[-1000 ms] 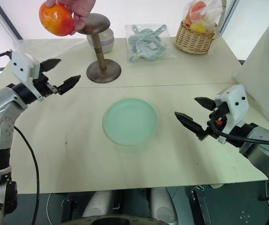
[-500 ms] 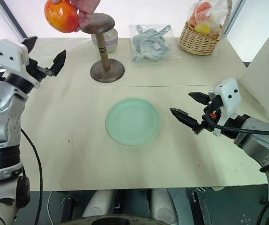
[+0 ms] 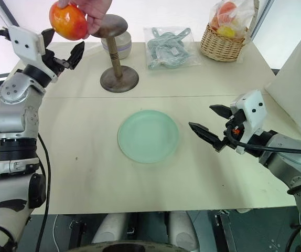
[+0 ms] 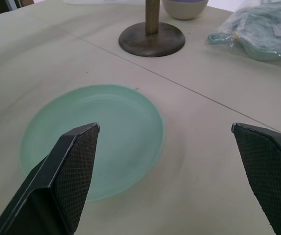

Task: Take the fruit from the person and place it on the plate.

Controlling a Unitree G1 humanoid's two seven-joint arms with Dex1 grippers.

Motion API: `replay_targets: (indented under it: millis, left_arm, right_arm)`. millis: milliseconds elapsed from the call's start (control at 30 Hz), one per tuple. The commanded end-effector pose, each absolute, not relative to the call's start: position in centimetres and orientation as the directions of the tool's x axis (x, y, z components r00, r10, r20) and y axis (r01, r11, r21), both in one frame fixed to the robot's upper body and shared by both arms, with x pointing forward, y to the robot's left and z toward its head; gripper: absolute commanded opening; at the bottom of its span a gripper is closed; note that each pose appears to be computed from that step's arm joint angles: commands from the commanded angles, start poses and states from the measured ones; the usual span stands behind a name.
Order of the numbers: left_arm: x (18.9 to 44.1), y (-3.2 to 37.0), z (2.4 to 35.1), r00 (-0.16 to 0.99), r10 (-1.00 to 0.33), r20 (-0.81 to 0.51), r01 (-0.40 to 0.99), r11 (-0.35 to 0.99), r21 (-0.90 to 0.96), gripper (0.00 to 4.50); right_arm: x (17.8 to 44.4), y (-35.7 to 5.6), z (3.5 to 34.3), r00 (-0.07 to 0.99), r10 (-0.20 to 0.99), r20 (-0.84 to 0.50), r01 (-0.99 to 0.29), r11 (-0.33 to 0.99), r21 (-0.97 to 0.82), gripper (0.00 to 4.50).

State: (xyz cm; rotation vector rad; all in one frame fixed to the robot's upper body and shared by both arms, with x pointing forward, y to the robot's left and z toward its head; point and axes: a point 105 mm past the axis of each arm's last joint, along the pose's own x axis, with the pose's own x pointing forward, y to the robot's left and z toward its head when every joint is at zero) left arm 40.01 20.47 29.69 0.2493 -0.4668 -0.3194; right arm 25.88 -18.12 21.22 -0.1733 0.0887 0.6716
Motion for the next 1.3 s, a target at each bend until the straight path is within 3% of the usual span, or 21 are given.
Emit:
replay_targets:
  millis: [33,1033,1200,1300]
  left_arm:
    - [39.8,20.1,31.7,0.808,-0.366,0.463,0.222,0.915,0.337,4.50]
    - [41.2,18.6,32.6,0.777,-0.373,0.508,0.233,0.919,0.318,4.50]
    - [41.1,18.7,32.8,0.776,-0.365,0.514,0.226,0.922,0.315,2.98]
    - [40.9,18.5,32.9,0.768,-0.375,0.519,0.236,0.919,0.316,2.98]
  right_arm:
    - [25.4,-18.0,22.6,0.790,0.608,-0.081,-0.611,0.771,-0.180,4.43]
    - [25.0,-18.1,22.6,0.801,0.593,-0.086,-0.598,0.781,-0.183,4.43]
    - [25.0,-18.0,22.6,0.800,0.594,-0.088,-0.599,0.780,-0.181,4.50]
    - [25.0,-18.0,22.5,0.799,0.595,-0.088,-0.600,0.779,-0.180,4.50]
